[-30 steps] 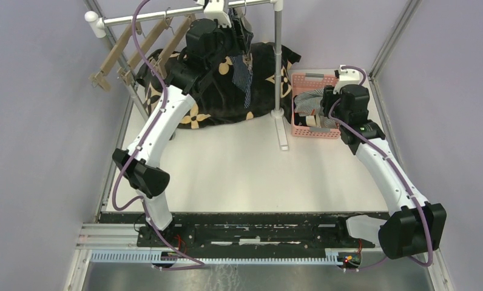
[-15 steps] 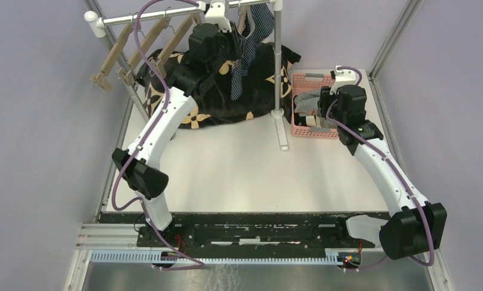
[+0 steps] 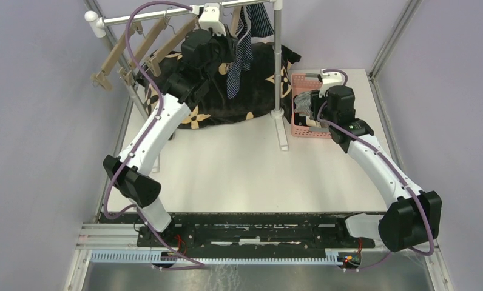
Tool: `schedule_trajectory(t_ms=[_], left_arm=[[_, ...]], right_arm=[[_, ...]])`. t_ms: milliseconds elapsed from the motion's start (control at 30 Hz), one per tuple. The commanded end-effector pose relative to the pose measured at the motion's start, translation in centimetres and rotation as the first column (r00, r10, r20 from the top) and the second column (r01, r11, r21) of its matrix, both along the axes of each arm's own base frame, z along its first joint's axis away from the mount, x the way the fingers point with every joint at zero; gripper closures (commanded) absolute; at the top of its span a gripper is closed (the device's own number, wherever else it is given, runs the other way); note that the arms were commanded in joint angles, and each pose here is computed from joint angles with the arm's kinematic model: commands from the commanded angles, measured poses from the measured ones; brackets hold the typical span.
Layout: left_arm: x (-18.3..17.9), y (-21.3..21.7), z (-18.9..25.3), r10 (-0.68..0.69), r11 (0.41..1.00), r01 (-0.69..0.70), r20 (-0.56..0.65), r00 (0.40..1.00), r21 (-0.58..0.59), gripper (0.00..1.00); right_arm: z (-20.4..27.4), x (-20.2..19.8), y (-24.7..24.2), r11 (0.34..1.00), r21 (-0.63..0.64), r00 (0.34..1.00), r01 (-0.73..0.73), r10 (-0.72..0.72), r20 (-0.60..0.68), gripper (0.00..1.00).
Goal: Remove the underwear clipped to the hanger
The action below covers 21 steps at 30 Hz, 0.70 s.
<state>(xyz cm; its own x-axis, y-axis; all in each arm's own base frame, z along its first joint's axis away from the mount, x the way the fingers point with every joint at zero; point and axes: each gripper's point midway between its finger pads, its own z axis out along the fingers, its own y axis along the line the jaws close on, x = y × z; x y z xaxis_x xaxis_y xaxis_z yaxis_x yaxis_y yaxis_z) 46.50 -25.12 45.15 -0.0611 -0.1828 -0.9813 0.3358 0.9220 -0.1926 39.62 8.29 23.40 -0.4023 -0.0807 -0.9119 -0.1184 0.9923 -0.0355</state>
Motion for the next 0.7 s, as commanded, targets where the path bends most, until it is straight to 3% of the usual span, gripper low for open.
schedule_trajectory(t_ms=[0,267,667], left_arm=[[-2.8,2.4,8.4,0.042,0.997,-0.026,0.23,0.972,-0.074,0.97],[-4.5,3.5,9.0,0.043,0.998,-0.03,0.222,0.974,-0.061,0.97],[-7.7,5.2,3.4,0.012,0.999,-0.016,0.081,0.997,0.049,0.97]], right_arm=[[2.4,1.0,0.3,1.0,-0.012,0.998,0.001,0.0,0.068,0.53],[2.4,0.9,0.6,1.0,-0.022,0.998,-0.004,0.005,0.066,0.53],[4.1,0.4,-0.6,0.998,-0.033,0.993,0.055,-0.051,0.11,0.46]])
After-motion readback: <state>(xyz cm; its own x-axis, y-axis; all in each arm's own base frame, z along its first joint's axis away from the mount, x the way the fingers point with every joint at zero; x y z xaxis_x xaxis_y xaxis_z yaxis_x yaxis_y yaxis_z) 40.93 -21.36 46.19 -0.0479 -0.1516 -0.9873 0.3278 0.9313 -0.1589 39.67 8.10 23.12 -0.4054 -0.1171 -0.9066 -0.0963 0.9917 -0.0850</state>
